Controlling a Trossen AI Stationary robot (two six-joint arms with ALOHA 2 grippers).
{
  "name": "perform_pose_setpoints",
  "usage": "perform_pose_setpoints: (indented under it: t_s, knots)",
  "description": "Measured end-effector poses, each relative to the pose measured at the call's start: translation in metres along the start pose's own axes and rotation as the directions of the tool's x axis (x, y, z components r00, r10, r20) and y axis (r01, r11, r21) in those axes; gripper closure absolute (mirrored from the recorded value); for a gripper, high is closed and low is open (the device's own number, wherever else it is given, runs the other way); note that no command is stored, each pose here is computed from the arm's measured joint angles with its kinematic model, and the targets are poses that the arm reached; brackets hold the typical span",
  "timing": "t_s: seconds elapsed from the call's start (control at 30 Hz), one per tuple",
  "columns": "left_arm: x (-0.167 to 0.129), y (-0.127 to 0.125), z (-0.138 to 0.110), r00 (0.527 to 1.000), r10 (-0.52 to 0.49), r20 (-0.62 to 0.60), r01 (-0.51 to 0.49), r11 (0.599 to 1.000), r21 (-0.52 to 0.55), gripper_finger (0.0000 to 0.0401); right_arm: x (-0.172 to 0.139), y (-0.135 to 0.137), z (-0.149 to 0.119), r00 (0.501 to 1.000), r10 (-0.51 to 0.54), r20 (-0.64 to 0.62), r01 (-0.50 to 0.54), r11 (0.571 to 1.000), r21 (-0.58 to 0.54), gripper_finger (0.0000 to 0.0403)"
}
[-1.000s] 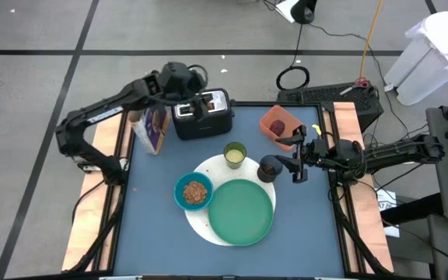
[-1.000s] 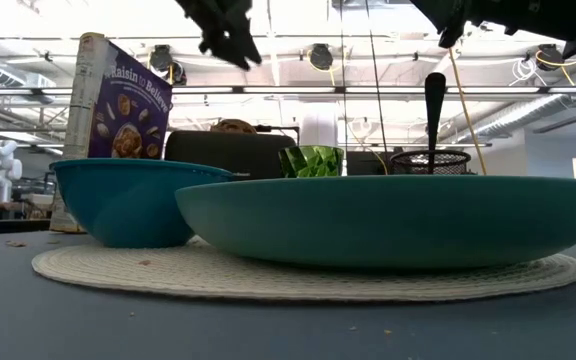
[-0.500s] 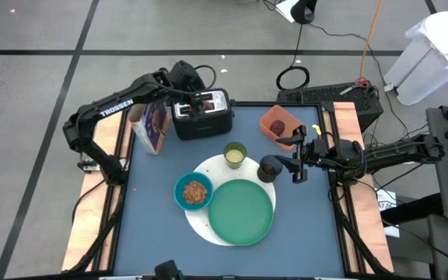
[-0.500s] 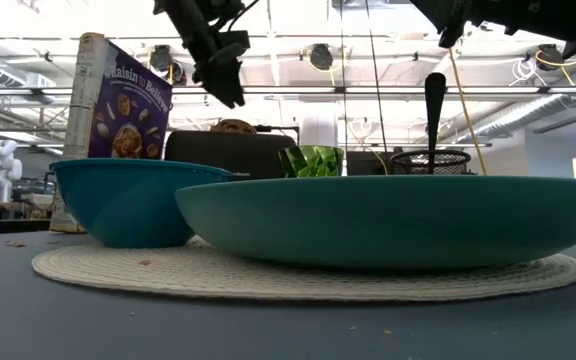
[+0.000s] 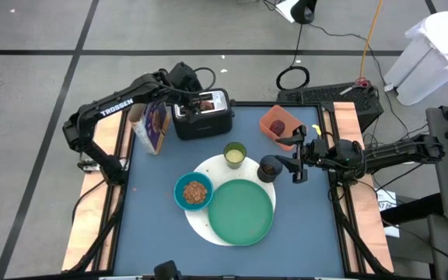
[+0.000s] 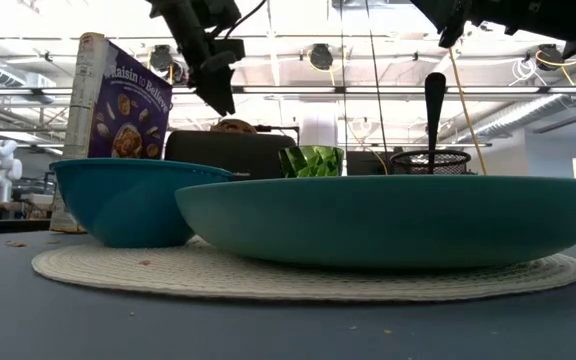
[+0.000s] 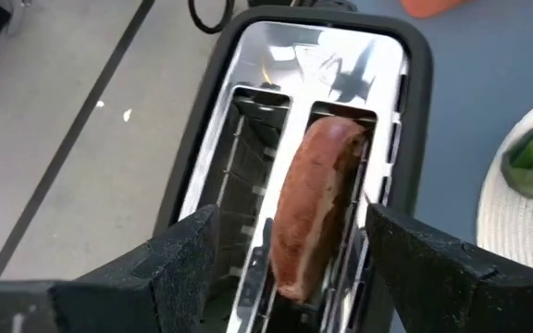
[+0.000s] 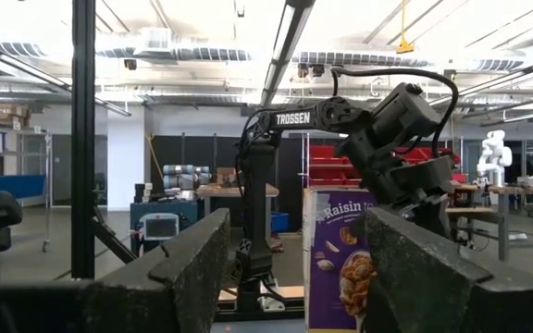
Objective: Arrange a breakfast setting
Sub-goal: Put the brown toasted bread on the green plate
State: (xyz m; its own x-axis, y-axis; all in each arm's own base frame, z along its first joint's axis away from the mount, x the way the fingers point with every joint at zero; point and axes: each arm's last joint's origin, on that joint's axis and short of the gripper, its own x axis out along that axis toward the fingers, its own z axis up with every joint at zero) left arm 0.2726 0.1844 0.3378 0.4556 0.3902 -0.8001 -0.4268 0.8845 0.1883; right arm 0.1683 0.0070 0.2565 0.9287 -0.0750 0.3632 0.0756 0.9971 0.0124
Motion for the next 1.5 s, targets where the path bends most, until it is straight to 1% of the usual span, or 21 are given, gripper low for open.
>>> perform_pose_setpoints:
  t_s: [0.27,0.47,0.57,0.67,0.9,1.07,1.27,1.5]
  knots:
    - [0.002,0.001,-0.001,1.000,-0.003,-0.010,0.003,1.000,-0.001,0.0121,0.000,0.000,0.000,1.000,0.000,0.000,0.000,1.000,0.001,0.0156]
    - [0.022,0.000,-0.001,0.998,-0.015,-0.060,0.015,1.000,-0.010,0.0121,0.000,0.000,0.000,1.000,0.001,0.001,-0.001,1.000,0.001,0.0156]
    - [0.029,0.000,0.000,0.998,-0.016,-0.066,0.016,1.000,-0.007,0.0124,0.000,0.000,0.000,1.000,0.001,0.001,-0.001,1.000,0.001,0.0156]
    - [0.031,0.001,0.000,0.998,-0.015,-0.066,0.015,1.000,-0.002,0.0143,0.000,0.000,0.000,1.000,0.001,0.000,-0.001,1.000,-0.001,0.0156]
    - [0.031,0.002,0.000,0.998,-0.016,-0.067,0.016,1.000,-0.004,0.0225,0.000,0.000,0.000,1.000,0.001,0.001,-0.001,1.000,-0.001,0.0156]
    - [0.031,0.002,0.000,0.998,-0.016,-0.067,0.017,1.000,0.017,0.0268,0.000,0.000,0.000,1.000,0.001,0.001,-0.001,1.000,-0.001,0.0156]
    - [0.031,0.002,0.000,0.998,-0.016,-0.066,0.017,1.000,0.021,0.0295,0.000,0.000,0.000,1.000,0.001,0.001,-0.001,1.000,-0.002,0.0156]
    - [0.031,0.002,0.000,0.998,-0.016,-0.065,0.018,0.999,0.029,0.0308,0.000,0.000,0.000,1.000,0.001,0.001,-0.001,1.000,-0.002,0.0156]
